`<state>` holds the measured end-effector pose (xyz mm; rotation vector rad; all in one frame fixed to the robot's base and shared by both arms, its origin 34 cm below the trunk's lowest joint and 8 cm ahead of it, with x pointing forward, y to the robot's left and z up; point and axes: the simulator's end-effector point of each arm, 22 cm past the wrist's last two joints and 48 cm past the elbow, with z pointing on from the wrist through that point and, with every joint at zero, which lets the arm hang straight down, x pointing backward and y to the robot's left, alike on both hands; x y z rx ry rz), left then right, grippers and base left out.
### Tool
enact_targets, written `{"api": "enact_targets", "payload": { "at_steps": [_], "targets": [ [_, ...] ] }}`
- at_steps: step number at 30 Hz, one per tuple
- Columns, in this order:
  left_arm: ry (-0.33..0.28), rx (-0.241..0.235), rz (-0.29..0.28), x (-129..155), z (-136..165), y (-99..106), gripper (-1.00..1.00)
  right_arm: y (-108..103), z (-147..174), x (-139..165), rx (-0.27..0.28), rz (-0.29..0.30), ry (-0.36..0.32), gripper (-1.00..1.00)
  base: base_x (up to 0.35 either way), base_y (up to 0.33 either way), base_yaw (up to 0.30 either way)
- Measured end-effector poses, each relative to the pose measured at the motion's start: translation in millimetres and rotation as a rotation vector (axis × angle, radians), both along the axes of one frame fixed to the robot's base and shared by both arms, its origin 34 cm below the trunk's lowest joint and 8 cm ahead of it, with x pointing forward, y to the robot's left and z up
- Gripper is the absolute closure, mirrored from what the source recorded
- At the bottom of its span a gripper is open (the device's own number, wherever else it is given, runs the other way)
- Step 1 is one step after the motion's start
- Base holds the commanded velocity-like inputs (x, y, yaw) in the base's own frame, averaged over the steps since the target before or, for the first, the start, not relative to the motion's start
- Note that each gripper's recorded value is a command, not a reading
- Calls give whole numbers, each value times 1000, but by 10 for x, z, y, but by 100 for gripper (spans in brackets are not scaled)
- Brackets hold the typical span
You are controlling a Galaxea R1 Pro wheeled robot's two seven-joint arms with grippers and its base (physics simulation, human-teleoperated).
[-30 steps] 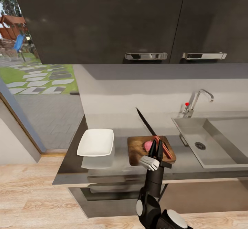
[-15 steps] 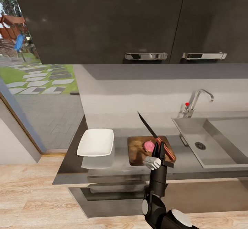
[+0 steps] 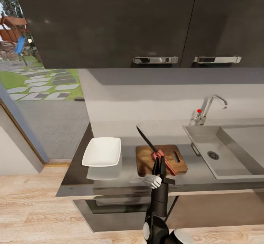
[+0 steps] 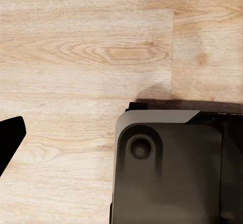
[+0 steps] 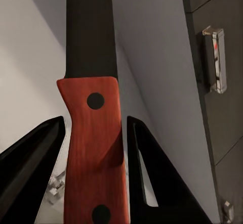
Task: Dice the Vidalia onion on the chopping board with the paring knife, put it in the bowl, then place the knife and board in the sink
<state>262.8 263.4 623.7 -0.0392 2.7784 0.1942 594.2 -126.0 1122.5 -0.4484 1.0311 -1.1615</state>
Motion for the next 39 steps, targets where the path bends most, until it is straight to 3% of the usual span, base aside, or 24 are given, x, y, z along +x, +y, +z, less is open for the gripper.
{"api": "enact_targets", "payload": {
  "at_steps": [7,12,13,20,29,39],
  "targets": [
    [0,0,0,0,0,0,-100,-39,-158,26,-17,9,28,100,0,0,0],
    [0,0,0,0,0,0,-100,-83,-185,48,13,9,39,100,0,0,0],
    [0,0,0,0,0,0,-100,-85,-189,57,49,31,34,100,0,0,0],
    [0,0,0,0,0,1,-100,-438,-248,282,79,-52,85,100,0,138,0],
    [-1,2,0,5,2,12,-100,-484,-274,321,81,-57,102,100,0,275,-36],
    [-13,2,0,51,21,12,-100,-493,-210,311,80,-58,90,100,0,58,-221]
  ]
}}
